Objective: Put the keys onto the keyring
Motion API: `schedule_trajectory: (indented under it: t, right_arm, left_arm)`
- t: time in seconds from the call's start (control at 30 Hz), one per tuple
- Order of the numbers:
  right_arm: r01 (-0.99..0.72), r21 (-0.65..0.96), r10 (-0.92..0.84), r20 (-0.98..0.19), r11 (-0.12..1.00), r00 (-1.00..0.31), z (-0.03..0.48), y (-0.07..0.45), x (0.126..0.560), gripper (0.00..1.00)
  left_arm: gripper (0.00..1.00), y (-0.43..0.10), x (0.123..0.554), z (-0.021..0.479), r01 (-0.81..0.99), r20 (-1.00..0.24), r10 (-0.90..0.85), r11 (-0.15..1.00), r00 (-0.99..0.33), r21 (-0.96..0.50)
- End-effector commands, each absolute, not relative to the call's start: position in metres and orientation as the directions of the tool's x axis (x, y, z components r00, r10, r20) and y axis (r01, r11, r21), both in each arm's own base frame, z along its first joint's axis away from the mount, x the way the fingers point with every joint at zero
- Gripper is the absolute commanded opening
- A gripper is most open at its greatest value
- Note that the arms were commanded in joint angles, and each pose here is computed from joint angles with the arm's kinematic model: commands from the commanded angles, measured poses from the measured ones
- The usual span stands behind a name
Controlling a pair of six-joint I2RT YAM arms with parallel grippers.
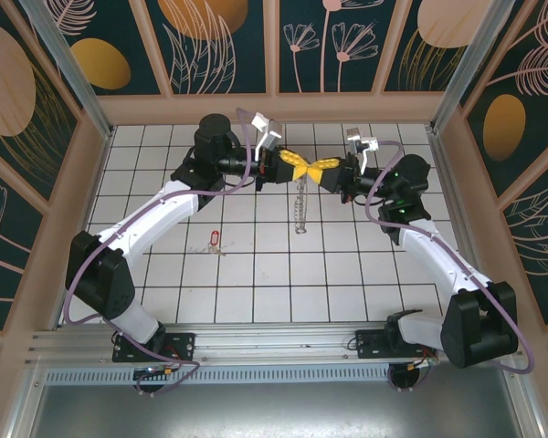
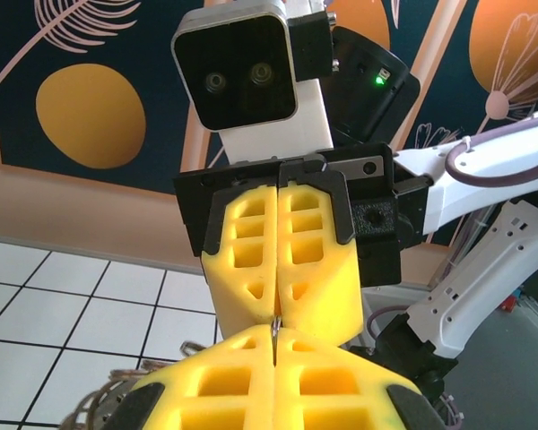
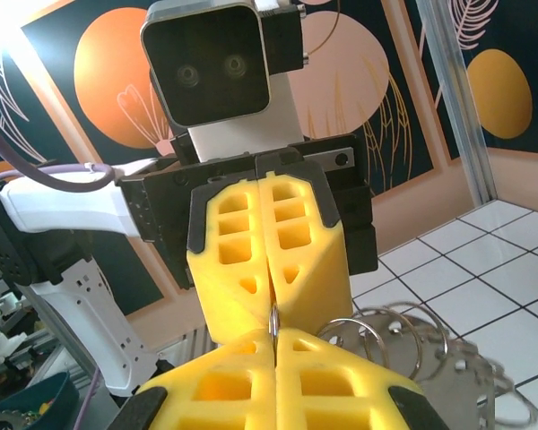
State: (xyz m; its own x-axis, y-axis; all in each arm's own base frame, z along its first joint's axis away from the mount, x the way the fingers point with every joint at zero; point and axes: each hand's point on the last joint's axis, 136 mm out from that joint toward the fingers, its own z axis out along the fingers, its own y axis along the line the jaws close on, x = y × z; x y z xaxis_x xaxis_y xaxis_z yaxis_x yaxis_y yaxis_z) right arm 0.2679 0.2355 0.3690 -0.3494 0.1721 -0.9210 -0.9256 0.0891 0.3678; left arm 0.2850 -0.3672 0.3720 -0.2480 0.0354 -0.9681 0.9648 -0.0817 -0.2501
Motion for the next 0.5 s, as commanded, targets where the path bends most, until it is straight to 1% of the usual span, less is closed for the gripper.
schedule_trajectory:
  t: [0.0, 0.03, 0.1, 0.17, 0.2, 0.3, 0.47]
  right_arm:
    - [-0.935, 0.334, 0.193, -0.932, 0.120, -0.308, 0.372, 0.231, 0.274, 0.00]
    - [-0.934, 0.333, 0.207, -0.930, 0.132, -0.303, 0.374, 0.228, 0.276, 0.00]
    - [-0.932, 0.332, 0.236, -0.926, 0.144, -0.294, 0.378, 0.222, 0.279, 0.00]
    - [-0.932, 0.330, 0.262, -0.922, 0.149, -0.285, 0.382, 0.217, 0.280, 0.00]
    - [-0.934, 0.322, 0.276, -0.922, 0.153, -0.273, 0.385, 0.215, 0.279, 0.00]
    - [-0.941, 0.298, 0.314, -0.919, 0.158, -0.238, 0.393, 0.212, 0.277, 0.00]
    - [-0.951, 0.267, 0.382, -0.904, 0.155, -0.192, 0.407, 0.208, 0.274, 0.00]
  left_arm:
    - [0.13, -0.363, 0.293, 0.399, 0.985, -0.983, -0.057, -0.010, -0.172, -0.172]
    - [0.21, -0.361, 0.299, 0.400, 0.983, -0.981, -0.076, 0.034, -0.177, -0.180]
    - [0.28, -0.356, 0.305, 0.404, 0.979, -0.978, -0.114, 0.093, -0.173, -0.184]
    - [0.39, -0.350, 0.312, 0.408, 0.967, -0.972, -0.156, 0.155, -0.178, -0.202]
    - [0.41, -0.347, 0.316, 0.409, 0.958, -0.966, -0.181, 0.185, -0.186, -0.219]
    - [0.45, -0.344, 0.319, 0.412, 0.941, -0.943, -0.239, 0.193, -0.231, -0.280]
    - [0.46, -0.348, 0.316, 0.413, 0.932, -0.912, -0.275, 0.113, -0.304, -0.345]
